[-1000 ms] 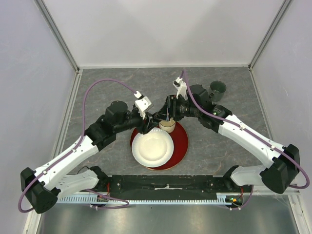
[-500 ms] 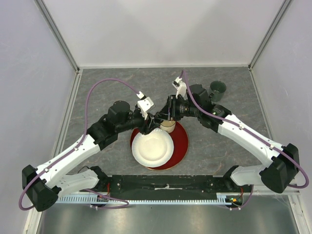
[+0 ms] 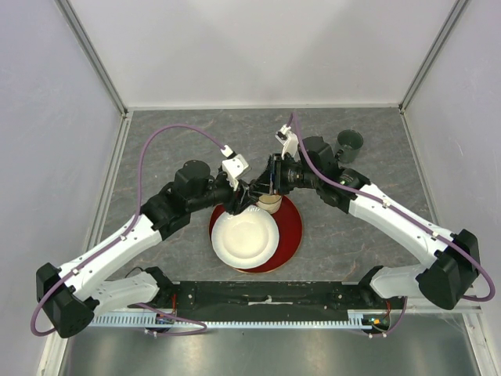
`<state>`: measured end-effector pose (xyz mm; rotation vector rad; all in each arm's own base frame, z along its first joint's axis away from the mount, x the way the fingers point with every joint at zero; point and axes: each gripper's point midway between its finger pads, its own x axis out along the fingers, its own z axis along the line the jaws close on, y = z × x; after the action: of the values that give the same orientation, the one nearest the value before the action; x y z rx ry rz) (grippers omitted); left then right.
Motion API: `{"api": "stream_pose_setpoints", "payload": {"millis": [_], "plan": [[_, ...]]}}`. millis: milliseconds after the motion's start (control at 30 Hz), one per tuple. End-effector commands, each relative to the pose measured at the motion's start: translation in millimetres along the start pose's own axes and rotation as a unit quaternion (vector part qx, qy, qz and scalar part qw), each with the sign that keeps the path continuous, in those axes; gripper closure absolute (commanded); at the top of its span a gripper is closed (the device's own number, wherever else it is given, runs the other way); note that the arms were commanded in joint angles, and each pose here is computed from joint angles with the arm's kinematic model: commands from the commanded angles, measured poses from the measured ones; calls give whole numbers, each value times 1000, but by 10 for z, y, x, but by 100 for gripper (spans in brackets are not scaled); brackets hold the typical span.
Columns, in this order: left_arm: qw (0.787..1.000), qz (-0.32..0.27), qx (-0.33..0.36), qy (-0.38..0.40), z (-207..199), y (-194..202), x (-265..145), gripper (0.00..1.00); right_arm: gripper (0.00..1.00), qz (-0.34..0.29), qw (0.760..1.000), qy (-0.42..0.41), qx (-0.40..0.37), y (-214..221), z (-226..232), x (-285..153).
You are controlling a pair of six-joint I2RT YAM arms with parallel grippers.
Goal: Insert the wireless bluetooth earbuds into the charging case
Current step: Pick up the charging case at the center of the board.
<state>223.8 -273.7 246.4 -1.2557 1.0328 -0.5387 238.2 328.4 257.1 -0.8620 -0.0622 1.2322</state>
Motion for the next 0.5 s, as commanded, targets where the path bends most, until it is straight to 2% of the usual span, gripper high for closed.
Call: {"api": "stream_pose_setpoints", "payload": {"millis": [0,33,100,200,233,300,333,400,467], "plan": [[999,-41,22,1,-9,-300,-26,89,82,-36,999,-6,-16,-128,66,-79],[999,-42,15,3,-25,-304,-29,79,86,-40,999,-4,-16,-148,67,-87],[999,-48,8,5,-38,-328,-41,64,91,-48,999,-5,-15,-181,86,-109],[998,-70,5,8,-65,-368,-70,31,95,-63,998,-11,-12,-246,147,-155],[996,-93,8,7,-73,-467,-123,22,96,-70,997,-11,-9,-274,169,-169],[994,-109,7,4,-83,-455,-160,18,97,-90,996,-17,-13,-386,244,-243],[990,-140,15,2,-99,-581,-257,17,97,-99,995,-20,-14,-442,289,-281],[987,-161,22,-12,-66,-575,-322,16,97,-122,992,-16,-9,-562,301,-369],[977,-206,52,-8,-119,-711,-489,15,97,-138,990,-25,-4,-688,350,-463]]}}
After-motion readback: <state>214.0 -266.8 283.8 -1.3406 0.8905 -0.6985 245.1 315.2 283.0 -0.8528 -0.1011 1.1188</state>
